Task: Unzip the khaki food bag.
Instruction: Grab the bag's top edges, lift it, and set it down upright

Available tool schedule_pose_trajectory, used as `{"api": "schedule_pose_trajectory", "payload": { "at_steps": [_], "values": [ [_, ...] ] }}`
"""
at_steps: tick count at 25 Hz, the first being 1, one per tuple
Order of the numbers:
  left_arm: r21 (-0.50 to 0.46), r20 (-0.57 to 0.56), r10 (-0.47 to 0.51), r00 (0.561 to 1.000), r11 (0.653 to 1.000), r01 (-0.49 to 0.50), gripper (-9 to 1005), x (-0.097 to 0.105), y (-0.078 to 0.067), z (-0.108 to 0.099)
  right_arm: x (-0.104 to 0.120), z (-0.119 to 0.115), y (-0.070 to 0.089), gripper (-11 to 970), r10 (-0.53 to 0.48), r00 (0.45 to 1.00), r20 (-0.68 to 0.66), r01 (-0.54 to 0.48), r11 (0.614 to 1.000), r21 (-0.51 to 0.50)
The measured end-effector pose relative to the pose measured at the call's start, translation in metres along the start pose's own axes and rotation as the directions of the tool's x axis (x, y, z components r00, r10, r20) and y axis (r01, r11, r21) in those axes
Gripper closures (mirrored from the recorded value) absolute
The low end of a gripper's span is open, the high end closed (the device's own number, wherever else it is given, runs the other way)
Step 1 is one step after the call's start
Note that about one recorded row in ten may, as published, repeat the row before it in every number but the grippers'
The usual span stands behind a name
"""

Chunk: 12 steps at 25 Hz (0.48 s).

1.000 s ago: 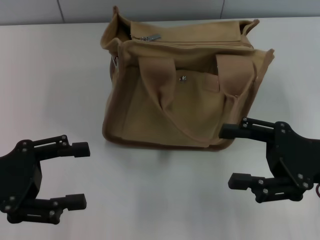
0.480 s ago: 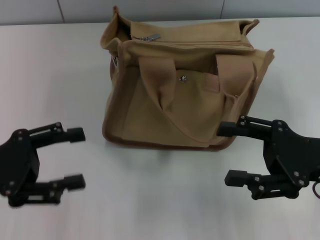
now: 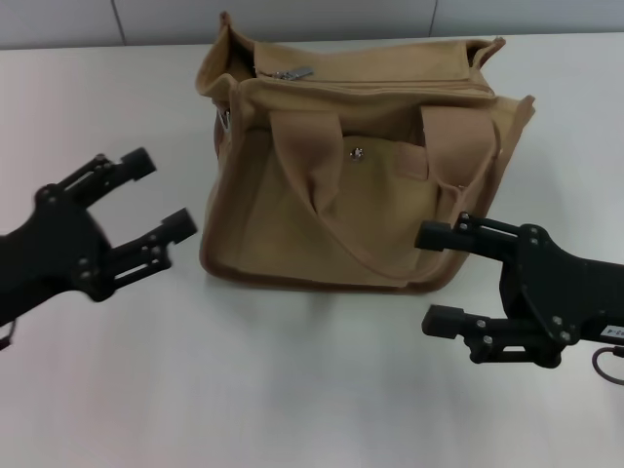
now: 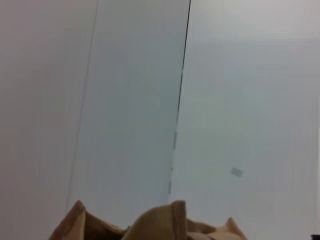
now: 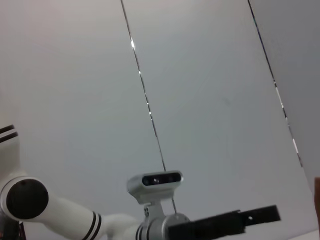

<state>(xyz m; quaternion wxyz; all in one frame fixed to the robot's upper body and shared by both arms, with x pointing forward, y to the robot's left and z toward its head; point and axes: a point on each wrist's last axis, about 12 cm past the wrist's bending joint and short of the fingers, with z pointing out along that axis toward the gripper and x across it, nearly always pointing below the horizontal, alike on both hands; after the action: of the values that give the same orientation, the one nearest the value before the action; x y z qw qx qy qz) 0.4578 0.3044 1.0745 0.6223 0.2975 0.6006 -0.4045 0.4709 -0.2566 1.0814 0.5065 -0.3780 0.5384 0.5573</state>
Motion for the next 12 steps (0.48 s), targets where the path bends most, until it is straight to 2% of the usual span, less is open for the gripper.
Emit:
{"api": "schedule_pose_trajectory", "payload": {
  "at_steps": [1, 2, 4, 7, 12],
  "values": [
    [-0.004, 0.006, 0.007, 1.000, 1.000, -0.007, 231, 0.003, 0.000, 0.004, 0.000, 0.000, 0.000, 133, -0.003, 1.000, 0.002, 0.003, 1.000, 0.001],
    [0.004, 0.025, 0.006, 1.000, 1.000, -0.006, 234, 0.010, 0.001, 0.018, 0.001, 0.001, 0.000, 134, -0.006, 1.000, 0.003, 0.006, 1.000, 0.004],
    [0.007, 0.032, 0.005, 0.999, 1.000, -0.005, 241, 0.015, 0.000, 0.024, 0.001, 0.002, 0.000, 134, -0.006, 1.000, 0.004, 0.005, 1.000, 0.005],
    [-0.040, 0.045, 0.074, 0.996, 0.997, -0.073, 250, 0.028, 0.002, 0.044, 0.001, 0.004, -0.002, 134, -0.007, 1.000, 0.002, 0.007, 1.000, -0.001],
    [-0.075, 0.050, 0.110, 0.993, 0.991, -0.106, 266, 0.031, 0.004, 0.051, 0.001, 0.005, -0.002, 134, -0.007, 1.000, 0.004, 0.007, 1.000, -0.005]
  ]
}}
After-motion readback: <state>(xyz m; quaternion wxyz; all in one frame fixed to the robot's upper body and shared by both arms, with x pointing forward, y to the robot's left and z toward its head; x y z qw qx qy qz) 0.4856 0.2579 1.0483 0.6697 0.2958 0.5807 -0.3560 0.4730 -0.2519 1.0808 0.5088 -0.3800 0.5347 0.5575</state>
